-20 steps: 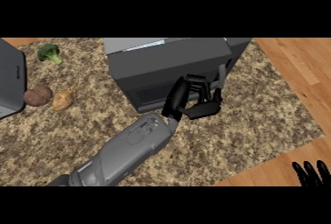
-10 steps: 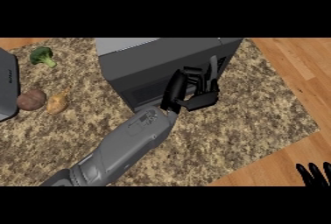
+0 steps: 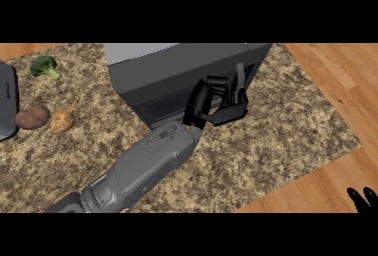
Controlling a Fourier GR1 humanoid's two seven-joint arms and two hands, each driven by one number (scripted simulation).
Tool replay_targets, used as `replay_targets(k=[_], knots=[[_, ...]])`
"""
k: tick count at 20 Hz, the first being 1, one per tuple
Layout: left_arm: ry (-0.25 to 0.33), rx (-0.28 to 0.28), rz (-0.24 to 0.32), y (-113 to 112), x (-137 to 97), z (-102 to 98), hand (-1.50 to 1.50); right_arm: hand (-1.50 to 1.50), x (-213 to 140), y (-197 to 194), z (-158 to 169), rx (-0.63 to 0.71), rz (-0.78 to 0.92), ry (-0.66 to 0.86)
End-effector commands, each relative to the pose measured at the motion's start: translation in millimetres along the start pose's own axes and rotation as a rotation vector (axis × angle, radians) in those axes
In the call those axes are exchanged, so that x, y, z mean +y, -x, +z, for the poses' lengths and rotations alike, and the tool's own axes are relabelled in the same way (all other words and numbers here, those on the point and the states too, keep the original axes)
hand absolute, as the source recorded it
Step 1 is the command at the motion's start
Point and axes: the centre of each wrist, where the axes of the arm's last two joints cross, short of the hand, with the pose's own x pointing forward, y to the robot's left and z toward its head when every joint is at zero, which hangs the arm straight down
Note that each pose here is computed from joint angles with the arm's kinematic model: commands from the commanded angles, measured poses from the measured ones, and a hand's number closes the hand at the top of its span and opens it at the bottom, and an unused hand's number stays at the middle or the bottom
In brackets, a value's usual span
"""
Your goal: Pick up the milk, place it into the microwave and close the microwave
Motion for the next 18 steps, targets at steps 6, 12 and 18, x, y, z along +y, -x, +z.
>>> replay_targets(k=[6,12,18], knots=[[-0.014,-0.012,-0.005,-2.7,6.4,-14.1,1.50,-1.50,2.9,-5.0,0.7,-0.019,-0.068,-0.012],[-0.024,-0.020,-0.012,-1.6,6.1,-14.5,1.50,-1.50,2.6,-12.2,2.3,0.002,-0.076,-0.020],[-0.029,-0.021,0.003,-1.5,6.8,-15.9,1.50,-1.50,2.7,-20.2,-1.3,0.005,-0.083,-0.048]])
